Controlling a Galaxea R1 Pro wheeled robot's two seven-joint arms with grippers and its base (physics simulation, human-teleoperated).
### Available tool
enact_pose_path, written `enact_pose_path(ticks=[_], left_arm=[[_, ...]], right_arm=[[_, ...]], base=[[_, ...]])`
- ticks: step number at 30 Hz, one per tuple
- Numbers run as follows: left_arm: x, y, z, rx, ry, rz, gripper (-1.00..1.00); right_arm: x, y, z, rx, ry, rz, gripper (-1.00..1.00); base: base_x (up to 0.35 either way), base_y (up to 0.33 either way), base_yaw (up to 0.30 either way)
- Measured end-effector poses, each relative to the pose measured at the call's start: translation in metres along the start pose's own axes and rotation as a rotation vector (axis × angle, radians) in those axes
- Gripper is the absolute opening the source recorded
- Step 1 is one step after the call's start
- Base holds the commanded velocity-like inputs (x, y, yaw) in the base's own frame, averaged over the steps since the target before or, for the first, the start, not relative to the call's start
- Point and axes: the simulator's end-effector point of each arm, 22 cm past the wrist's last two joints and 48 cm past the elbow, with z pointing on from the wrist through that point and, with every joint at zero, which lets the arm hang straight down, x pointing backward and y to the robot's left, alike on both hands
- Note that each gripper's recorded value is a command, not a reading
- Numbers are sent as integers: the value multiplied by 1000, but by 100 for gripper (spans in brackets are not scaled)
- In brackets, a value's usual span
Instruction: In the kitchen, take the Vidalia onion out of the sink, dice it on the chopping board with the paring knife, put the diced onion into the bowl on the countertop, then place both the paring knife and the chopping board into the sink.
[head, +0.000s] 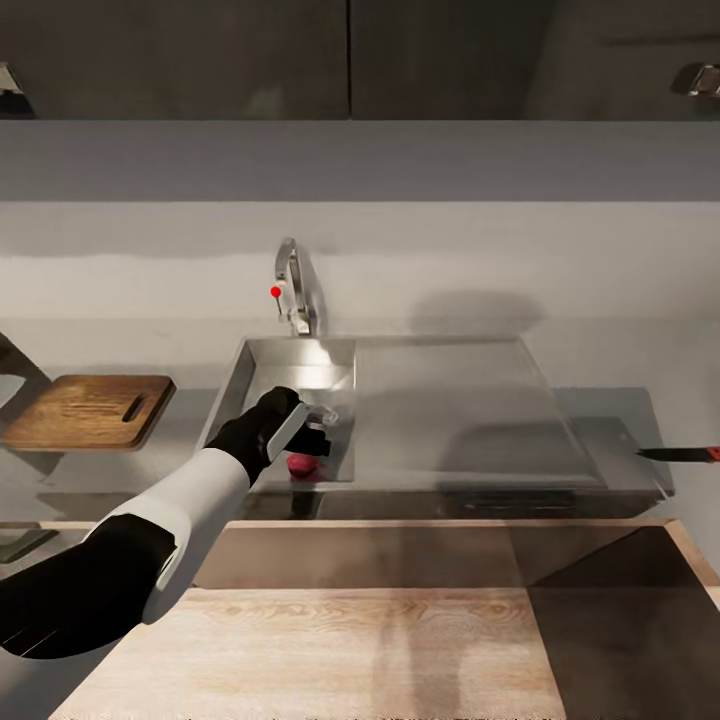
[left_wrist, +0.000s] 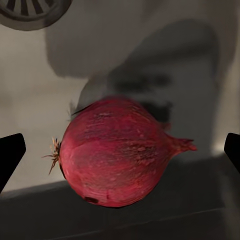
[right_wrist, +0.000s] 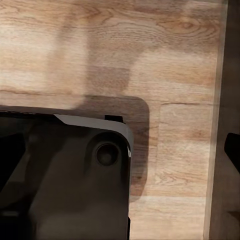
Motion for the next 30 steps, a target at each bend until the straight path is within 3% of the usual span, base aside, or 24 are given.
enact_pose_path(ticks=[30], left_arm=[[21,1,32,4,60,-3,100]], right_arm=[[19,2,-2,-5,47,-3,100]], base=[[0,0,0]])
